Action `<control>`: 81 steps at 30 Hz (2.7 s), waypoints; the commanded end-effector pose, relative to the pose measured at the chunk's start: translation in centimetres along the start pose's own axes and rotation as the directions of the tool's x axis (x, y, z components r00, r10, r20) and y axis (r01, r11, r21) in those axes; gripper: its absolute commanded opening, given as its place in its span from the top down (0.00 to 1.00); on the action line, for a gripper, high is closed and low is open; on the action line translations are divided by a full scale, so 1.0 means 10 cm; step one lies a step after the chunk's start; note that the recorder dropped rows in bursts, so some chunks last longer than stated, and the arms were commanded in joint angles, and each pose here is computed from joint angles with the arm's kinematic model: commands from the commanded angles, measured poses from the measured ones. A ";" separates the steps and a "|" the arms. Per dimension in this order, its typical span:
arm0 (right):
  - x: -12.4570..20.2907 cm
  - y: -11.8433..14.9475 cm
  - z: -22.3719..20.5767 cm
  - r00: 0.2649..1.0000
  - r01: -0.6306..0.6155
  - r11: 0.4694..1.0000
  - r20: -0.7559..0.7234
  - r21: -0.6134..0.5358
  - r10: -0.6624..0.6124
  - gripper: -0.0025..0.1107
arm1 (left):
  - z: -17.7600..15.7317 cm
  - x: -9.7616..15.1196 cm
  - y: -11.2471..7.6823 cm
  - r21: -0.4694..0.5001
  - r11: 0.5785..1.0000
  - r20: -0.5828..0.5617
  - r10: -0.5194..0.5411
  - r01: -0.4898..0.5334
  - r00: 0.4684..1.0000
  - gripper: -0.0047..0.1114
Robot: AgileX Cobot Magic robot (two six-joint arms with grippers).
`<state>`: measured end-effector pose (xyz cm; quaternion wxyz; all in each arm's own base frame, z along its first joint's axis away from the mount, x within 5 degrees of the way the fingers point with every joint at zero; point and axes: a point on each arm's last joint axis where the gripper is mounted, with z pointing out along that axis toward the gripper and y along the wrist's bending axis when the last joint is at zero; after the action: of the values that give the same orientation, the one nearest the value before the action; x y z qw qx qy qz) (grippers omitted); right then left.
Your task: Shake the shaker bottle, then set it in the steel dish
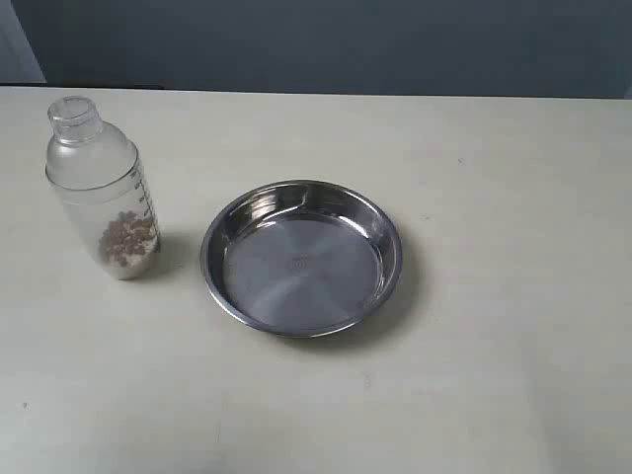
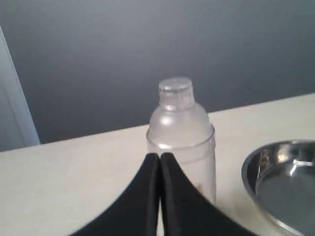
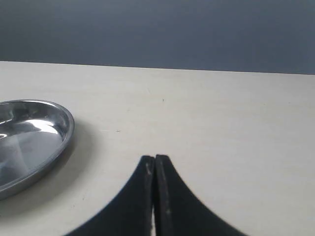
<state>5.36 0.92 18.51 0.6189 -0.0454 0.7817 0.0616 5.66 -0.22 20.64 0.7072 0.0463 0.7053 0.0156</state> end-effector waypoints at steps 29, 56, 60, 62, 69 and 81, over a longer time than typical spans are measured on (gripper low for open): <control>-0.01 0.00 0.00 1.000 0.005 1.000 0.011 -0.003 -0.005 0.98 | 0.48 -0.89 0.03 0.088 0.980 0.339 -0.196 0.176 0.920 0.52; -0.01 0.00 0.00 1.000 0.005 1.000 0.011 -0.003 -0.005 0.98 | 1.60 -0.30 -0.14 0.171 0.975 0.023 -0.147 0.141 0.989 0.06; -0.01 0.00 0.00 1.000 0.005 1.000 0.011 -0.003 -0.005 0.98 | 1.53 -0.20 -0.13 0.154 0.978 0.100 -0.154 0.138 0.983 0.06; -0.01 0.00 0.00 1.000 0.005 1.000 0.011 -0.003 -0.005 0.98 | 1.51 -0.06 -0.11 0.121 0.987 0.063 -0.114 0.106 0.991 0.06; -0.01 0.00 0.00 1.000 0.005 1.000 0.011 -0.003 -0.005 0.98 | 1.63 0.36 -0.10 0.062 0.987 -0.050 -0.144 0.147 0.988 0.06; -0.01 0.00 0.00 1.000 0.005 1.000 0.011 -0.003 -0.005 0.98 | 1.91 0.69 -0.11 0.022 0.985 -0.161 -0.167 0.173 0.973 0.06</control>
<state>5.36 0.92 18.51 0.6189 -0.0454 0.7817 0.0616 24.50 -1.57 14.04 0.6476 0.0041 0.7600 -0.0539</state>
